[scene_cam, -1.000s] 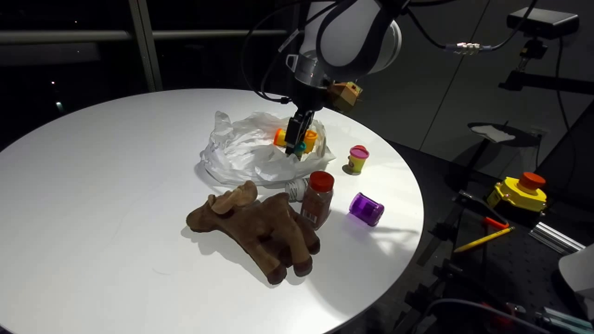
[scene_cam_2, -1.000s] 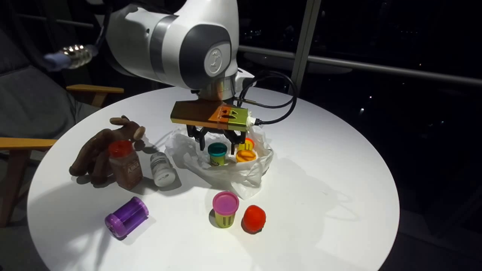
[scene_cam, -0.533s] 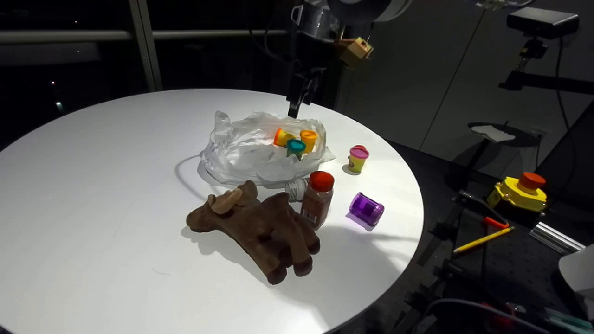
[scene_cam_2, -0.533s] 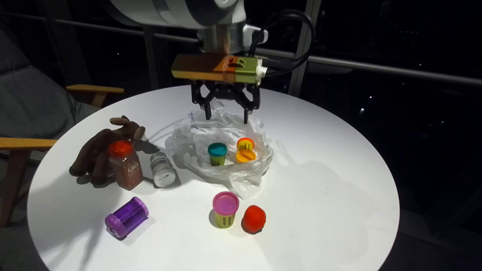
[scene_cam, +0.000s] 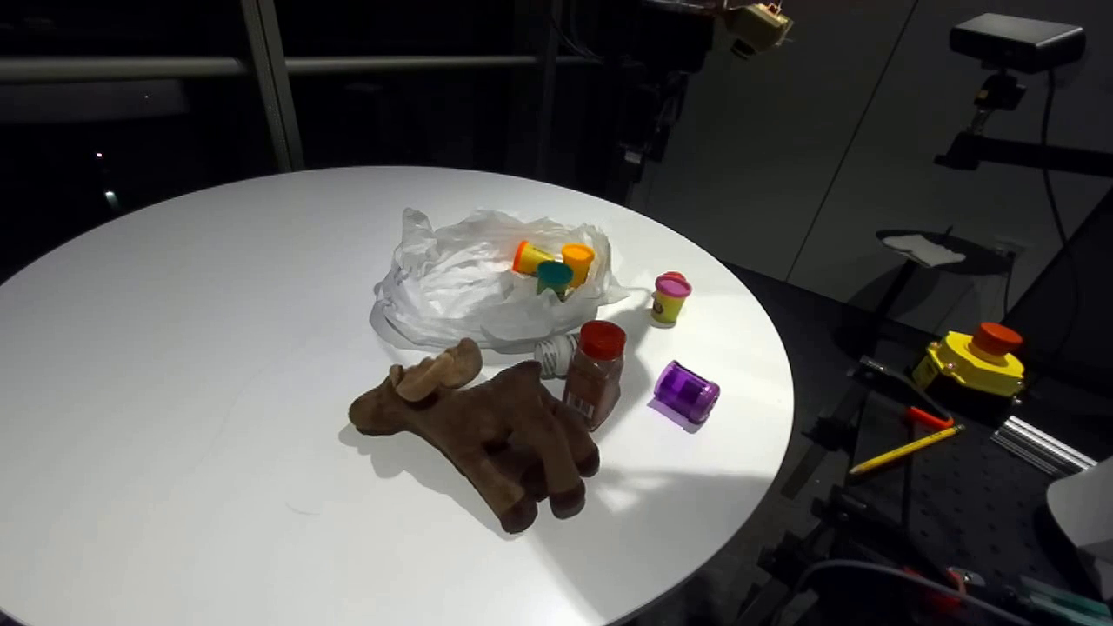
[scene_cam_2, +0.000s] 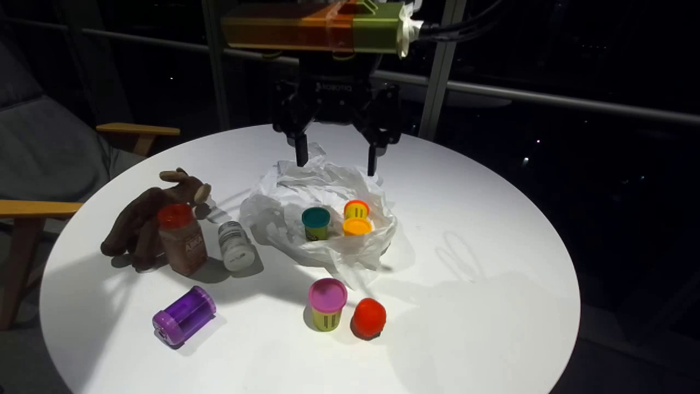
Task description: Put the objects on the table in the plastic bag
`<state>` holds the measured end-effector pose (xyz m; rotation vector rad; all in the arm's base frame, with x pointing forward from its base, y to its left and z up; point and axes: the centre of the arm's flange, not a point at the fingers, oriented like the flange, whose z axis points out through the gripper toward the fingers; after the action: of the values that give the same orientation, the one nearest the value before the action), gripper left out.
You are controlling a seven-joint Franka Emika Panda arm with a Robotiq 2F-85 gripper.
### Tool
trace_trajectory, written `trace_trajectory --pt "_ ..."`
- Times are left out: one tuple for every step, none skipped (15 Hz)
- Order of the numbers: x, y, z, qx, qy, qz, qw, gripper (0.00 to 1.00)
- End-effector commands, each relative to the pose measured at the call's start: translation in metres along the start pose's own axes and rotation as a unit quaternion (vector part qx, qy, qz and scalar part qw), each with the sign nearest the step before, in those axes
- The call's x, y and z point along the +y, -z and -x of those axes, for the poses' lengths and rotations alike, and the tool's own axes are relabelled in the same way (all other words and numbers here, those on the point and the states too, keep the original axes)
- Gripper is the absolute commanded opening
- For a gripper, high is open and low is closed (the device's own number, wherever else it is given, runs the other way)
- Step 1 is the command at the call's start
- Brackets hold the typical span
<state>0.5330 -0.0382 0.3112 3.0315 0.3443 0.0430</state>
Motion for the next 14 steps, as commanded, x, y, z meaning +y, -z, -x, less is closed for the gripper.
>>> trace_trajectory --pt "0.005 -0.027 0.041 -0.029 0.008 -0.018 0.9994 1.00" --pt "0.005 -0.041 0.049 -0.041 0.012 -0.025 0.9988 1.00" --pt "0.004 -0.055 0.056 -0.052 0.016 -0.035 0.9979 1.00" --pt "0.004 -0.067 0.063 -0.058 0.021 -0.042 0.9972 1.00" --pt "0.002 -0.076 0.066 -0.057 0.025 -0.046 0.9970 1.00" --pt "0.001 -0.083 0.069 -0.057 0.027 -0.050 0.9968 1.00" --pt "0.001 -0.090 0.070 -0.053 0.028 -0.052 0.9968 1.00" --pt "0.001 -0.095 0.070 -0.049 0.030 -0.054 0.9969 1.00" --pt "0.002 -0.099 0.069 -0.041 0.032 -0.055 0.9972 1.00" --pt "0.003 -0.103 0.068 -0.031 0.034 -0.053 0.9975 1.00" --pt "0.004 -0.107 0.066 -0.024 0.036 -0.052 0.9977 1.00" --pt "0.006 -0.111 0.065 -0.019 0.036 -0.052 0.9978 1.00" --pt "0.007 -0.117 0.065 -0.020 0.036 -0.053 0.9978 1.00" --pt "0.009 -0.122 0.066 -0.022 0.036 -0.054 0.9977 1.00"
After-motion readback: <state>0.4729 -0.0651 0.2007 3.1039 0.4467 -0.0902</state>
